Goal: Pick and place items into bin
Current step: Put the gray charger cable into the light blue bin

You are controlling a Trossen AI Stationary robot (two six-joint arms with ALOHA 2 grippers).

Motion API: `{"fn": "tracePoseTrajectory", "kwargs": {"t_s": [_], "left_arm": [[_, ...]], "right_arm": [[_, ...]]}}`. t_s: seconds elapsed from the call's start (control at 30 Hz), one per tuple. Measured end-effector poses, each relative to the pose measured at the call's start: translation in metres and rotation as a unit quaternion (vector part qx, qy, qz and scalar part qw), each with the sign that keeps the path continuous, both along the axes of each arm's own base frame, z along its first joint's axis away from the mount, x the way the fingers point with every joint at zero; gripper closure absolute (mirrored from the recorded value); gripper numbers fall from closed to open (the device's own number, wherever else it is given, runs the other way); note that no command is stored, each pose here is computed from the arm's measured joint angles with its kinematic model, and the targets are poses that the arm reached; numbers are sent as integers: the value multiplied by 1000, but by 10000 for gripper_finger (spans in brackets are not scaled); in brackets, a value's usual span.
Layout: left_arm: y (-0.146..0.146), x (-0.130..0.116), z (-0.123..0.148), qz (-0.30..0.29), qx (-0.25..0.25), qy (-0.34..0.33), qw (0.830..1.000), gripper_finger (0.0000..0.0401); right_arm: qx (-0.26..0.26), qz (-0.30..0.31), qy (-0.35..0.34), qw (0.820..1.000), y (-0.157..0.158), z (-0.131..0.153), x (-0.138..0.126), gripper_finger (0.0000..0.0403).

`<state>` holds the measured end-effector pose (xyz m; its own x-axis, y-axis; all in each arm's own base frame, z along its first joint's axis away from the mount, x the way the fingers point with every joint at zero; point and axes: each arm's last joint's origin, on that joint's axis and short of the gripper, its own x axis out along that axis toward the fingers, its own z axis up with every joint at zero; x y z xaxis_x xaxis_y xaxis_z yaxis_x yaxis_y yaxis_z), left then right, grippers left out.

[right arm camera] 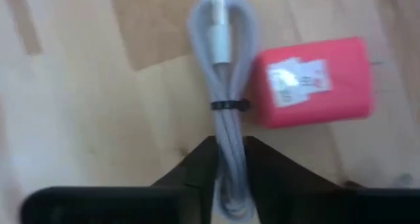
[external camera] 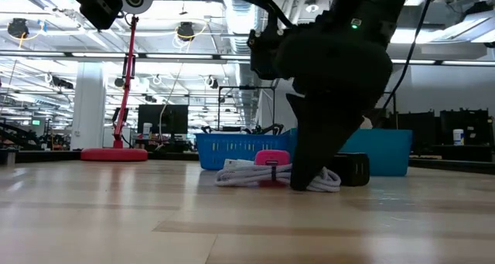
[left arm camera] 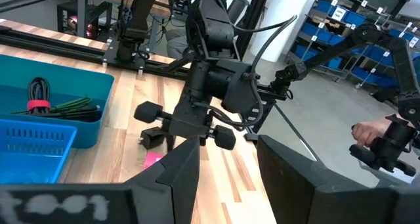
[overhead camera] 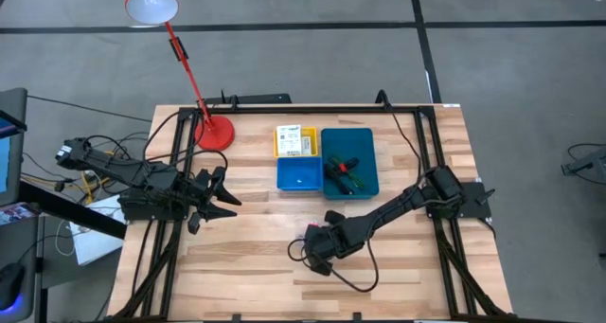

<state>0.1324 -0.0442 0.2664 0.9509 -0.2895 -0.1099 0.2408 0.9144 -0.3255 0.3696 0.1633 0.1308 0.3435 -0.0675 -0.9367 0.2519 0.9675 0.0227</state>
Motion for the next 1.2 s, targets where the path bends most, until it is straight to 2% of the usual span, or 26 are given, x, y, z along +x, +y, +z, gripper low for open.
{"fn": "tracePoseTrajectory", "kwargs": {"t_s": [0.13, 0.23, 0.43, 0.57, 0.77, 0.9, 1.07, 1.13, 1.2], "left_arm": [[0, 0, 0, 0, 0, 0, 1000, 260], [0, 0, 0, 0, 0, 0, 1000, 260], [0, 0, 0, 0, 0, 0, 1000, 260], [0, 0, 0, 0, 0, 0, 1000, 260], [0, 0, 0, 0, 0, 0, 1000, 260], [0, 0, 0, 0, 0, 0, 1000, 260], [0, 0, 0, 0, -1, 2, 1000, 260], [0, 0, -1, 0, -1, 7, 1000, 260], [0, 0, -1, 0, -1, 8, 1000, 260]], "right_arm": [[24, -2, -7, 1000, 8, 0, 0, 371], [40, 5, -15, 999, 15, 1, -1, 390], [45, 23, -31, 998, 30, 15, 2, 370], [-2, 10, -21, 1000, 29, 33, 4, 368], [-115, -16, 20, 993, 15, 66, 3, 393], [-196, -65, 44, 977, -6, 91, 1, 374], [-286, -137, 93, 944, -41, 110, -6, 365], [-296, -161, 112, 935, -55, 111, -7, 370], [-295, -163, 123, 934, -68, 107, -3, 375]]}}
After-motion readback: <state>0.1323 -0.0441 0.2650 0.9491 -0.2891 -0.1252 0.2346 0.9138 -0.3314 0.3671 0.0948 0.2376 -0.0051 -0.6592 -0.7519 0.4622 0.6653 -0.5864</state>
